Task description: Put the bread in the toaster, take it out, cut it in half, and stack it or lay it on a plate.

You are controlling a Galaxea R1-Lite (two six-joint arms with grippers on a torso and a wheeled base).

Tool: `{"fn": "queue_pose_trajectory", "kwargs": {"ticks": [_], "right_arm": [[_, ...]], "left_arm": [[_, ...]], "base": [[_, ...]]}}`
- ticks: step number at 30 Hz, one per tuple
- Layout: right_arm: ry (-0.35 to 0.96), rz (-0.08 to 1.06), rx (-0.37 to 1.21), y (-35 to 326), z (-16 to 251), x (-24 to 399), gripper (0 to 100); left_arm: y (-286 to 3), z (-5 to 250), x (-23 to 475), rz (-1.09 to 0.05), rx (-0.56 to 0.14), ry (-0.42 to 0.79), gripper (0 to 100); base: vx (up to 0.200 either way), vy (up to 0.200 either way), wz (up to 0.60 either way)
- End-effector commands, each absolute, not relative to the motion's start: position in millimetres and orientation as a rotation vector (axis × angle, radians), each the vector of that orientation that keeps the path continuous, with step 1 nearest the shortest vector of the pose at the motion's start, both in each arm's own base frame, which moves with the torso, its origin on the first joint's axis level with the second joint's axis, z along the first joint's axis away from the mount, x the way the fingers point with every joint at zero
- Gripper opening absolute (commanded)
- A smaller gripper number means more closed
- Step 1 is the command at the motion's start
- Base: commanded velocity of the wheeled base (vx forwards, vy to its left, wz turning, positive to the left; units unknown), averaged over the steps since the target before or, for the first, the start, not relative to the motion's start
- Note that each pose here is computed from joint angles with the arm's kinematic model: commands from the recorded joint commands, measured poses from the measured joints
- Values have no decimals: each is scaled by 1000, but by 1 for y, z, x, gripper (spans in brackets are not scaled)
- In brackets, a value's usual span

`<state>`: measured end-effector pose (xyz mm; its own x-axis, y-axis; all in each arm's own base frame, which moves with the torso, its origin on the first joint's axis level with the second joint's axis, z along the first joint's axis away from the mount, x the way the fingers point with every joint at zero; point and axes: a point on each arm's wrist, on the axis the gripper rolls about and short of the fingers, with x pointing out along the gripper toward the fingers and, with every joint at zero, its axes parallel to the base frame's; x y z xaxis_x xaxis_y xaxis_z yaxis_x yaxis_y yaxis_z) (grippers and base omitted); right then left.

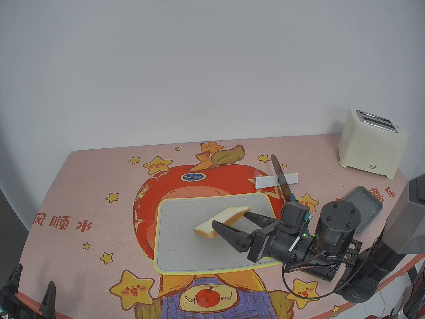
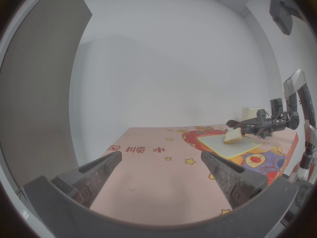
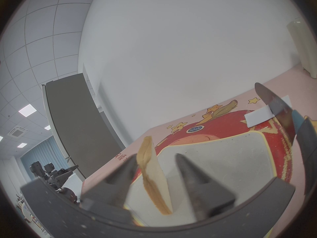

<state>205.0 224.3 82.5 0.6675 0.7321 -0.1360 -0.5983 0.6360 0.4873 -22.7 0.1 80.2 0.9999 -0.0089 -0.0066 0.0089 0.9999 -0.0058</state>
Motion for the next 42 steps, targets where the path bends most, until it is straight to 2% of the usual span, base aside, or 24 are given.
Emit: {"fn": "queue_pose_trajectory", "kwargs": {"ticks": [1, 11, 20, 24, 31, 42], "right_arm": [[300, 791, 441, 219, 98, 199, 100], [321, 798, 431, 206, 127, 183, 100], [293, 806, 363, 203, 129, 180, 100], [255, 818, 330, 199, 135, 177, 100], [131, 832, 344, 186, 165, 169, 100], [32, 781, 282, 169, 179, 176, 100]], "left_arm": [[0, 76, -22, -9, -6, 17, 100], [0, 76, -22, -9, -6, 17, 100], [0, 76, -22, -9, -6, 17, 100], [0, 76, -22, -9, -6, 17, 100], [0, 76, -22, -9, -6, 18, 100], [0, 76, -22, -9, -6, 18, 100]], "base": [[0, 0, 0], [0, 0, 0], [0, 0, 0], [0, 0, 0], [0, 0, 0], [0, 0, 0]]}}
